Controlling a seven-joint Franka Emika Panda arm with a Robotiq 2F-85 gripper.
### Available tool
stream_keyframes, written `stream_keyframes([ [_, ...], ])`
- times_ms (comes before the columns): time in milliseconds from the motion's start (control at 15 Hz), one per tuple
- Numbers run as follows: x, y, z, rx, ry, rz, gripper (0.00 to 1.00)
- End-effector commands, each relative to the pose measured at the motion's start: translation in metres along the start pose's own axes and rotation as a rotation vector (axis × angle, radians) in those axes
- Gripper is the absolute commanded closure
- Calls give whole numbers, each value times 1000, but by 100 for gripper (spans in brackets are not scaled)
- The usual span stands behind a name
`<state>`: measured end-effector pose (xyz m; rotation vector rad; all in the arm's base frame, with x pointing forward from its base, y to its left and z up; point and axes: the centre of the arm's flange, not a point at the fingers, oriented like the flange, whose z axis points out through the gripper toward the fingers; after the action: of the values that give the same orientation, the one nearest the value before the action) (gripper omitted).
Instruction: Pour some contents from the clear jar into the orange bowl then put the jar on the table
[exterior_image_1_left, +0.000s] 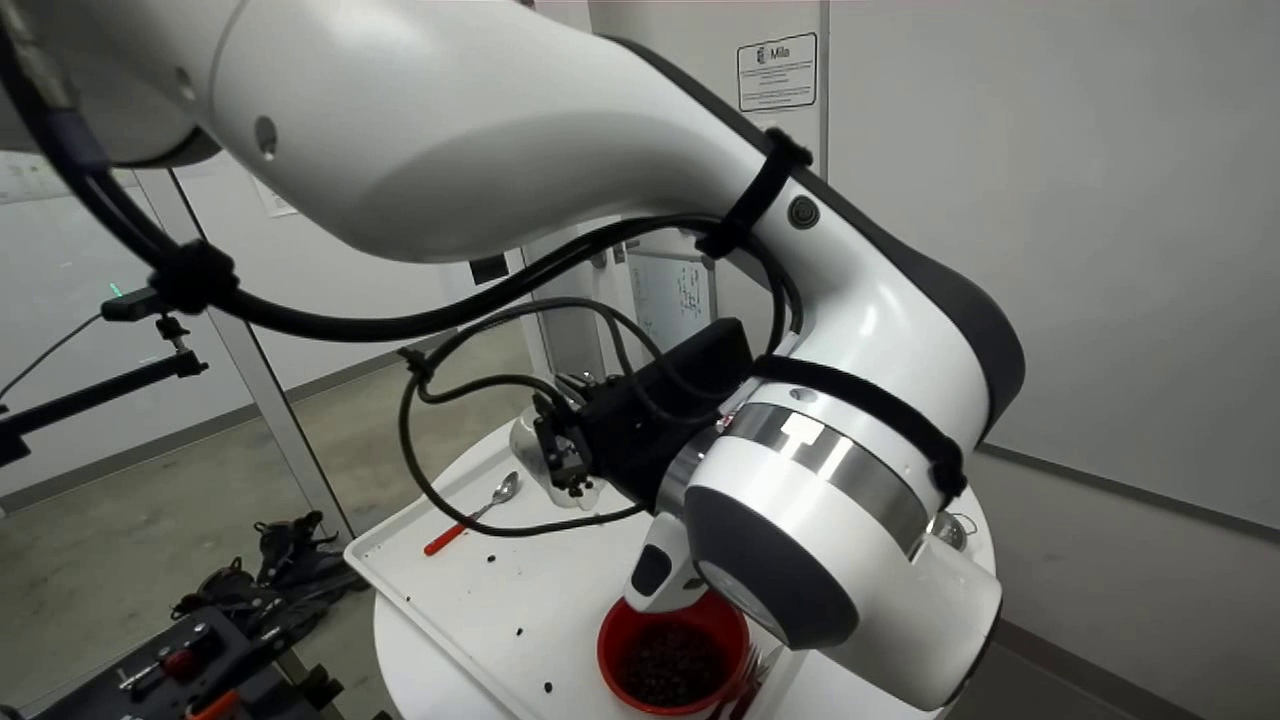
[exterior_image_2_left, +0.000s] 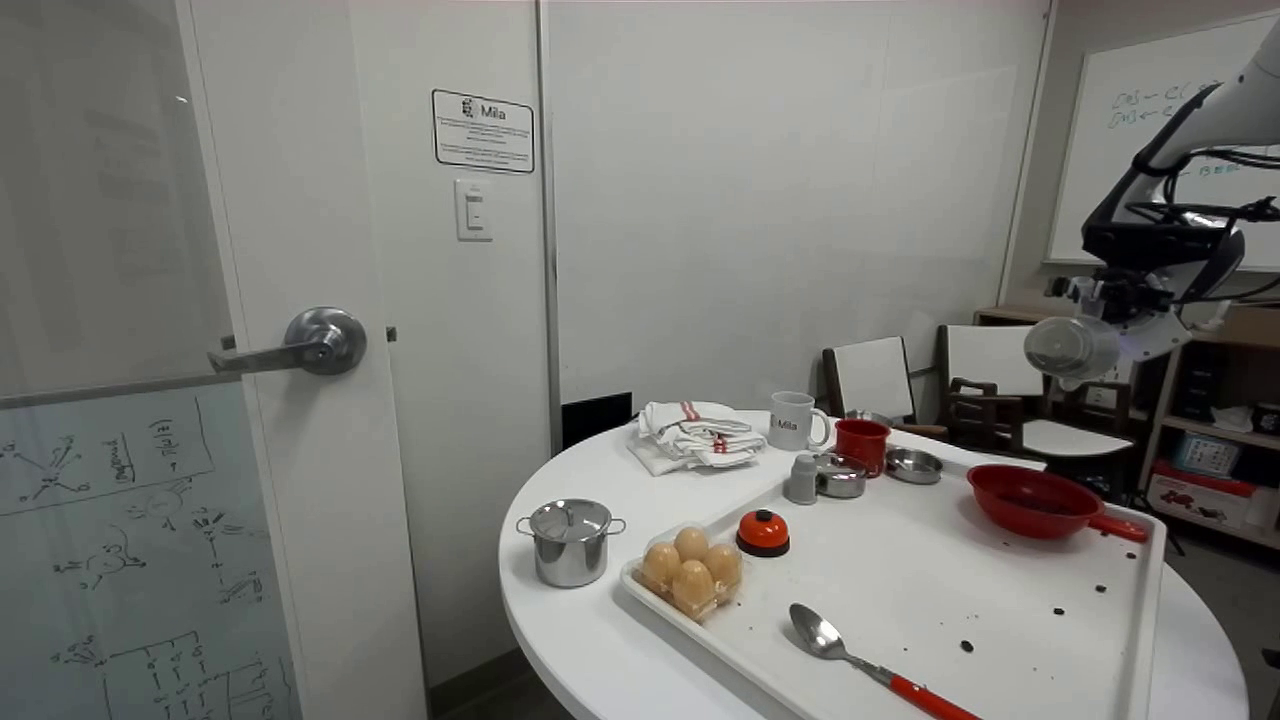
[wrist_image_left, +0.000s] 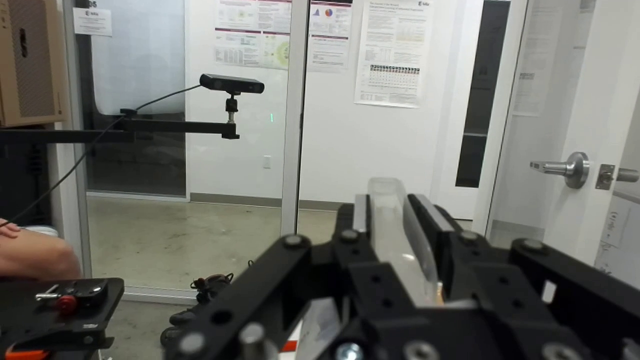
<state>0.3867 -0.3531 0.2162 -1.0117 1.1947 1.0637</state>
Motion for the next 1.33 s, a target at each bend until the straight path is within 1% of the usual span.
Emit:
stream_keyframes([
  [0,-3,-7,8,-18,90,10,94],
  [267,4,-15,25,-17,309,35,94],
  [400,7,-23,36,-35,410,48,94],
  [600,5,-32,61,-92,547,58,94],
  [800,1,-38,95,-164,676,54,94],
  [1067,10,-54,149,-183,893,19,94],
  [1267,17,-63,184,-161,1035,-21,94],
])
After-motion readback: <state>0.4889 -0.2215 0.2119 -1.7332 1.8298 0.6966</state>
